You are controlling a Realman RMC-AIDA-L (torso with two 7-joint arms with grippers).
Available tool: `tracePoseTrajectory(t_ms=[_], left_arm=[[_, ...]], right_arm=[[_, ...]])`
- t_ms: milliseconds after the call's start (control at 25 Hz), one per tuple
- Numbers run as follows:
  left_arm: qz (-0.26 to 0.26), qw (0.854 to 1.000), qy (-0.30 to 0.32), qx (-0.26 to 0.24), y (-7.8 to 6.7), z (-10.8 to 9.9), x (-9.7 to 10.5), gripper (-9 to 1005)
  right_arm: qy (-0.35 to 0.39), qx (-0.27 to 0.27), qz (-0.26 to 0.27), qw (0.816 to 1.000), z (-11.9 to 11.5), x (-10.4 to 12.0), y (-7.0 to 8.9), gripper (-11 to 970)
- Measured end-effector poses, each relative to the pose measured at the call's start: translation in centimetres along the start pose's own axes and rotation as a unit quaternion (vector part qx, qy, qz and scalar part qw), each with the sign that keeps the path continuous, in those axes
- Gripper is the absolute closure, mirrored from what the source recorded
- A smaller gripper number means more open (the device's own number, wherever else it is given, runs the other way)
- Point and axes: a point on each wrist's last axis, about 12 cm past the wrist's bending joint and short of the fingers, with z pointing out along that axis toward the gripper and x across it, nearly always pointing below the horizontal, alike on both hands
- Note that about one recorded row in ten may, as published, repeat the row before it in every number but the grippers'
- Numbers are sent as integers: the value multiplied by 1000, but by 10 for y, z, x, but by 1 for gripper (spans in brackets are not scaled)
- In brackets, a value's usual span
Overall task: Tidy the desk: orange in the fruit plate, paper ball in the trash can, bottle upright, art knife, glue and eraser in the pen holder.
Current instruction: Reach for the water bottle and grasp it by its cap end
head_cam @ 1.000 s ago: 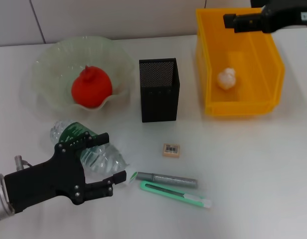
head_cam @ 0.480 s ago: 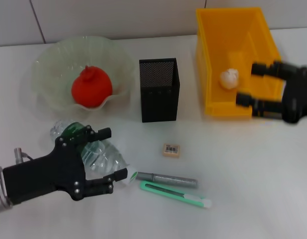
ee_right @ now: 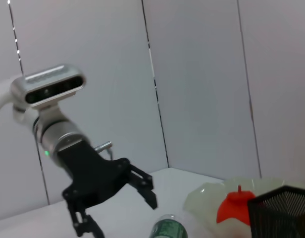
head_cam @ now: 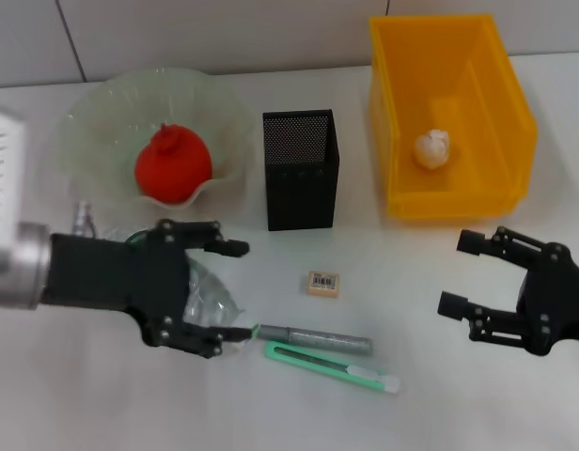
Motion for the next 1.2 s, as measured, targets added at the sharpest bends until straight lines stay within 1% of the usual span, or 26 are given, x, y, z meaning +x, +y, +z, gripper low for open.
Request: tracePoseTrajectory(t_ms=[40,120,160,200,240,280,320,400,440,520,560,600,640,760,920,1200], left_arm=[[8,1000,14,12,4,4,-5,137],[33,996,60,50,15,17,-18,145],[33,996,60,50,15,17,-18,149],[54,991,98,73,21,26,-27,153],[70,986,123,86,24,32,-34,157],[97,978,156,102,26,40,-42,160],[113,972,176,111,27,45,-46,164],[113,972,176,111,27,45,-46,172],[165,951,224,133,27,58,-58,176],[199,931,265,154,27,69,-64,184],[199,931,265,154,27,69,-64,188],[223,914,292,170,28,77,-68,192],[229,910,297,174,28,79,-69,196],[255,893,319,189,28,89,-73,207],[268,883,334,191,29,98,-73,223],[274,879,341,191,27,106,-69,251]], right_arm=[[5,-1,7,1000,0,4,1,120],[12,-4,11,1000,0,7,3,120],[12,-4,11,1000,0,7,3,120],[15,-4,14,1000,0,9,4,120],[15,-4,16,1000,-1,11,5,120],[14,-5,21,1000,0,13,7,120],[14,-5,25,1000,0,16,8,120],[13,-6,28,999,1,18,9,120],[12,-6,31,999,1,20,11,120],[10,-6,42,999,3,25,14,120],[10,-6,42,999,3,25,14,120],[9,-7,44,999,3,26,15,120],[7,-8,45,999,3,27,16,120],[5,-9,49,999,3,29,18,120],[6,-7,57,998,1,33,22,120],[7,-8,60,998,0,34,22,120]])
